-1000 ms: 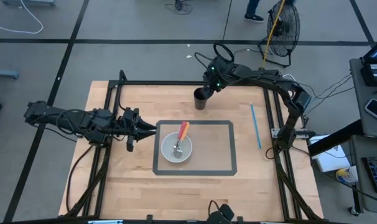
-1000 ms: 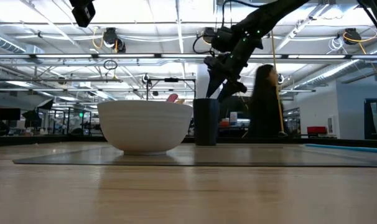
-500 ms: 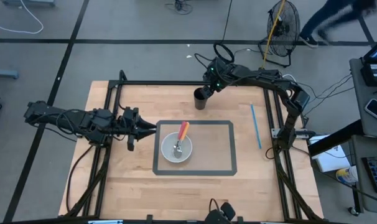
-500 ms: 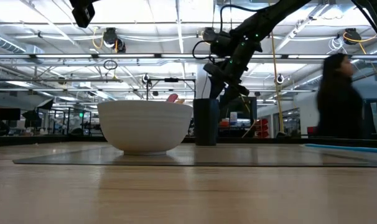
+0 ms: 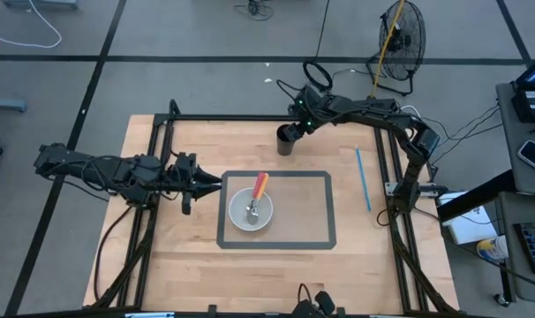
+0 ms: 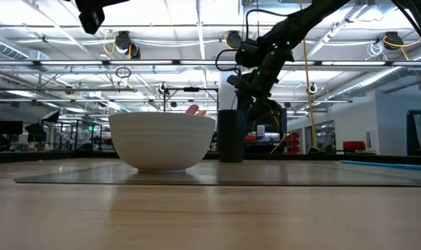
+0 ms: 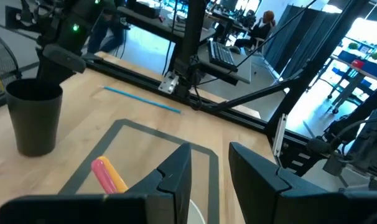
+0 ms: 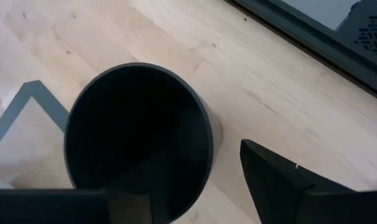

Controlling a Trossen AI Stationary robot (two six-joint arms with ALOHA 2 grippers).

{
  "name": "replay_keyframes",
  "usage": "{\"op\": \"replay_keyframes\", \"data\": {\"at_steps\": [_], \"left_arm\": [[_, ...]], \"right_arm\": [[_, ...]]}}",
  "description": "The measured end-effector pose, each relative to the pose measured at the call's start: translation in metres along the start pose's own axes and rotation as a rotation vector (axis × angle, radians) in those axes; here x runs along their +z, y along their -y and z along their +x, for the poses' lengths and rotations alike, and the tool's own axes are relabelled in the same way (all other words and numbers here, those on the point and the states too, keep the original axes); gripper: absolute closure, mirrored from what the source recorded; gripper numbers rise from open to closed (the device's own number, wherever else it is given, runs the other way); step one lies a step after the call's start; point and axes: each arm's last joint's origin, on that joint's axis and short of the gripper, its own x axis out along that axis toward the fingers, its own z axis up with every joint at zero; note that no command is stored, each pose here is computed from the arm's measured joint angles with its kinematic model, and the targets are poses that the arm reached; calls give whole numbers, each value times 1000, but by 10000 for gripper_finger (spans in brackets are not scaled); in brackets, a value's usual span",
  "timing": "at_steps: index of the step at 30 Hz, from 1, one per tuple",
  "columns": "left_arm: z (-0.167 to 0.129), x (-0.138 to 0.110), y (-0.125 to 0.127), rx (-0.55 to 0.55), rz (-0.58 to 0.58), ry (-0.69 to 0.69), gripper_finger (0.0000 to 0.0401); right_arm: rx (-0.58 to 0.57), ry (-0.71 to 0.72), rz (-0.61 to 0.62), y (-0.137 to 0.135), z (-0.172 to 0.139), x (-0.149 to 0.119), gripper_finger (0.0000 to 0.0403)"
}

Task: Pick & Place Utensil
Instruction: Put the black cup on the light brown mat to the right of the white bowl

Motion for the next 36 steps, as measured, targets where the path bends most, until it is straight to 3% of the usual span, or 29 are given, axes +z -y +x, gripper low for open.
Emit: {"op": "replay_keyframes", "data": {"at_steps": [6, 19, 36], "left_arm": [[0, -1, 0, 3, -13, -5, 288], [0, -1, 0, 3, -15, -9, 288], [3, -2, 0, 4, -22, -22, 288]], "right_arm": [[6, 18, 7, -1, 0, 2, 270], [7, 35, -7, -1, 0, 3, 394], [12, 31, -2, -3, 0, 3, 400]]}}
